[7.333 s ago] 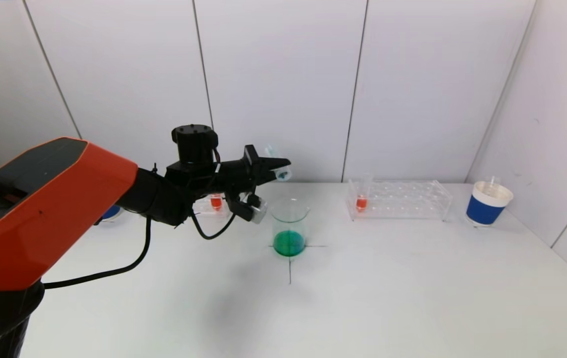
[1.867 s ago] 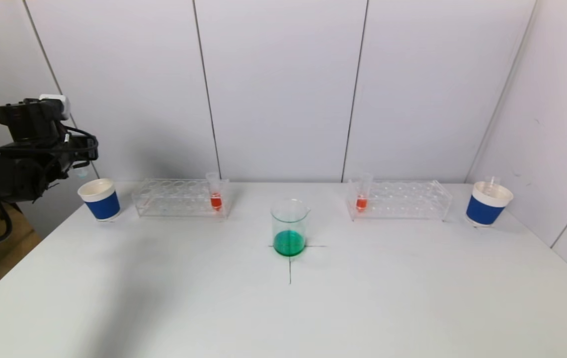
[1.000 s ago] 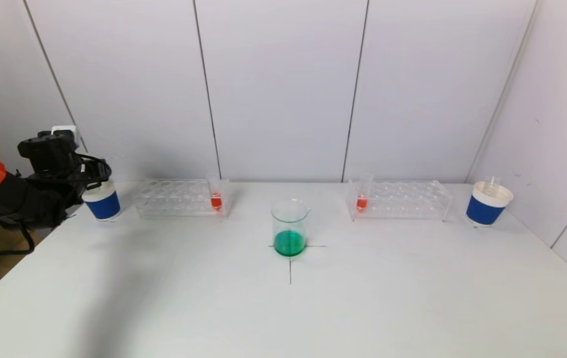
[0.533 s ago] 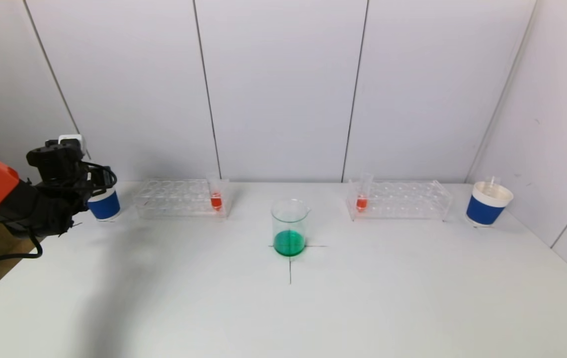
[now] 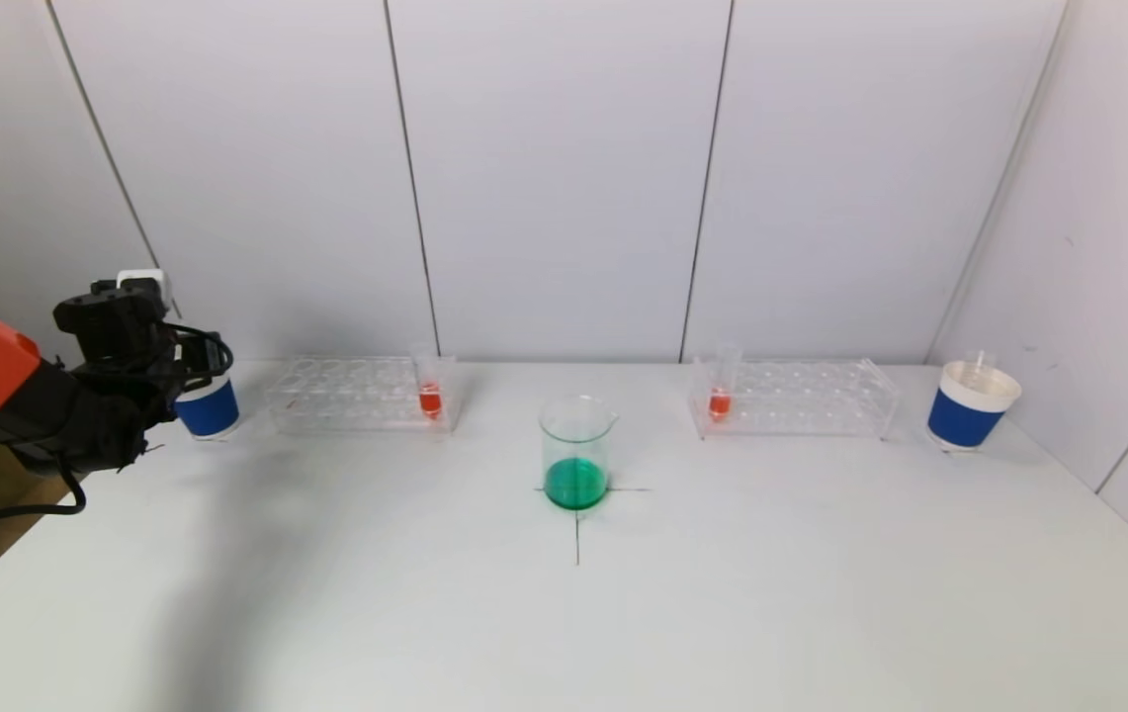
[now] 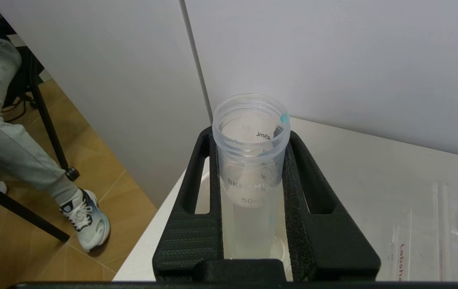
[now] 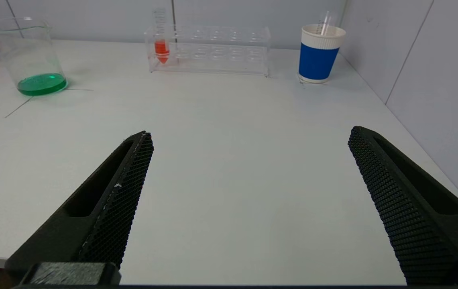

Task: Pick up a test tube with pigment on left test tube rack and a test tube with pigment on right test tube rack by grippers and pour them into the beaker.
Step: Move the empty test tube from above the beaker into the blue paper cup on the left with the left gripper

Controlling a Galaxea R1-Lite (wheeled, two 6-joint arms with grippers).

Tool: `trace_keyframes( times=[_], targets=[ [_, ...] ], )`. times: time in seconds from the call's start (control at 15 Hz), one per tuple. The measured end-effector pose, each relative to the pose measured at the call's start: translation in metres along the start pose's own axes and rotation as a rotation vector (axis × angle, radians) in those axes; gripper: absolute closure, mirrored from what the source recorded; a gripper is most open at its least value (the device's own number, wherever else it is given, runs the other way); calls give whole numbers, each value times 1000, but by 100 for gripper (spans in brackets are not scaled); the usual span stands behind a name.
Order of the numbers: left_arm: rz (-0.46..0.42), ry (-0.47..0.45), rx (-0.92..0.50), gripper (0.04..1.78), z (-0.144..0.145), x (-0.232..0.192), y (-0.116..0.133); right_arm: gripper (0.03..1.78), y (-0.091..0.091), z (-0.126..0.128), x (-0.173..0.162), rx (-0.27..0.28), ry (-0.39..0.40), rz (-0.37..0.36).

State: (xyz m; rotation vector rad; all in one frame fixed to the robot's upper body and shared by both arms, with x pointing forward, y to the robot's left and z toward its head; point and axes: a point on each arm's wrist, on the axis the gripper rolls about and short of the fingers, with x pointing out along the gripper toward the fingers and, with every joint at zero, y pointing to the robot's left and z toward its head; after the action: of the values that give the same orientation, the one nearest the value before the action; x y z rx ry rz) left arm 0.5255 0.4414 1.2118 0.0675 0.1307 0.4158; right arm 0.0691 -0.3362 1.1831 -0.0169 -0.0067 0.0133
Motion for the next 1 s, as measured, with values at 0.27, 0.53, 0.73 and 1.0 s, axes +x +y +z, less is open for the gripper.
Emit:
trace_keyframes(
  times=[0.27, 0.53, 0.73, 1.0],
  targets=[
    [0, -1, 0, 137, 0, 0, 0, 4, 0, 0, 0, 0, 0, 0],
    [2, -2, -2, 137, 0, 0, 1, 4, 0, 0, 0, 0, 0, 0],
    [3, -9, -4, 137, 1, 0, 1, 4, 0, 0, 0, 0, 0, 0],
    [4, -24, -6, 137, 1, 0, 1, 4, 0, 0, 0, 0, 0, 0]
  ],
)
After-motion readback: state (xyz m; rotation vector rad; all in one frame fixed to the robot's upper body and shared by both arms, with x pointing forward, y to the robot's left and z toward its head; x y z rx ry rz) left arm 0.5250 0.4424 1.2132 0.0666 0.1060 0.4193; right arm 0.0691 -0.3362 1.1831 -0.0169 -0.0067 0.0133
